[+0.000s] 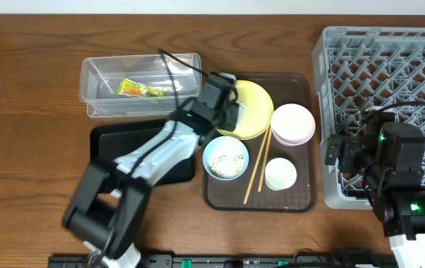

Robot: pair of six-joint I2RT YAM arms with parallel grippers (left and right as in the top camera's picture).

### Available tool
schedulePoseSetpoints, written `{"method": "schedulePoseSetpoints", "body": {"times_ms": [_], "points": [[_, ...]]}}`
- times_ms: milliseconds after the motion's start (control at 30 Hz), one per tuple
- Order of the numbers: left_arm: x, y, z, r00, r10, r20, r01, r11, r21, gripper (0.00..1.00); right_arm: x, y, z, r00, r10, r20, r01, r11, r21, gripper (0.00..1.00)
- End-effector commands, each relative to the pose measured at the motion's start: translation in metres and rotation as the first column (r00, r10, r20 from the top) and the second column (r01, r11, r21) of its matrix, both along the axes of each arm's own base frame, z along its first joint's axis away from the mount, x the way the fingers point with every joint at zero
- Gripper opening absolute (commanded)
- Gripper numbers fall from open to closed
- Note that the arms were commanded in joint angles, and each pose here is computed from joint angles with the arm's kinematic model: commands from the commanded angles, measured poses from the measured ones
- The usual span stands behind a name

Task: Sort waste into correct bins and load items into the dishwasher rack
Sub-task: 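Return the left gripper to the yellow plate and grasp the white tissue, then carry the tissue with the left gripper and release it into the clear container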

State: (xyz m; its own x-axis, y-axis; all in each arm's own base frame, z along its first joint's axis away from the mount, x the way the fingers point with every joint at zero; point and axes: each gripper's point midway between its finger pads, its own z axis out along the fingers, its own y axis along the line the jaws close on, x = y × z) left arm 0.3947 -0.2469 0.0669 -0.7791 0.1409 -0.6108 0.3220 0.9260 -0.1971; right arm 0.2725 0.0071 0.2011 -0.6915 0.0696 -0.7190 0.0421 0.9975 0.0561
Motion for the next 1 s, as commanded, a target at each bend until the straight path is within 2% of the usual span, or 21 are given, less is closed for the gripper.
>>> {"method": "schedulePoseSetpoints", "body": {"times_ms": [0,133,167,233,267,333,400,600,733,833,967], "points": [[0.0,-0.01,-0.019,1.0,-0.031,0.001,0.03,0.999,0.041,0.52,0.001,0.002,0.008,1.0,0.004,0.019,-0.004,1.0,0.007,0.99],[-0.008,-0.017,-0.041,0.998,-0.051,-0.038,0.053,0.996,0.065,0.51,0.001,0.002,0.008,1.0,0.004,0.019,-0.004,1.0,0.007,0.99],[-0.01,-0.018,-0.044,0.998,-0.054,-0.044,0.057,0.996,0.07,0.48,0.001,0.002,0.008,1.0,0.004,0.019,-0.004,1.0,0.007,0.99],[-0.01,-0.017,-0.047,0.997,-0.053,-0.049,0.057,0.996,0.073,0.34,0.001,0.002,0.008,1.0,0.004,0.019,-0.004,1.0,0.007,0.99],[-0.009,-0.017,-0.045,0.998,-0.052,-0.044,0.055,0.996,0.07,0.24,0.001,0.003,0.008,1.0,0.004,0.019,-0.004,1.0,0.007,0.99],[-0.005,-0.017,-0.032,0.999,-0.047,-0.017,0.048,0.997,0.053,0.11,0.001,0.002,0.008,1.0,0.004,0.019,-0.004,1.0,0.007,0.99],[0.0,-0.016,-0.016,0.999,-0.039,0.015,0.039,0.999,0.035,0.07,0.001,0.002,0.008,1.0,0.004,0.019,-0.004,1.0,0.007,0.99],[0.018,0.022,0.064,0.989,0.06,0.139,-0.054,0.998,-0.045,0.06,0.001,0.002,0.008,1.0,0.004,0.019,-0.004,1.0,0.007,0.99],[0.034,0.08,0.104,0.952,0.267,0.147,-0.245,0.958,-0.152,0.06,0.001,0.002,0.008,1.0,0.004,0.019,-0.004,1.0,0.007,0.99],[0.046,0.127,0.111,0.895,0.434,0.103,-0.405,0.887,-0.221,0.06,0.001,0.002,0.008,1.0,0.004,0.019,-0.004,1.0,0.007,0.99],[0.058,0.182,0.092,0.768,0.639,-0.03,-0.619,0.73,-0.29,0.09,0.001,0.002,0.008,1.0,0.004,0.019,-0.004,1.0,0.007,0.99]]}}
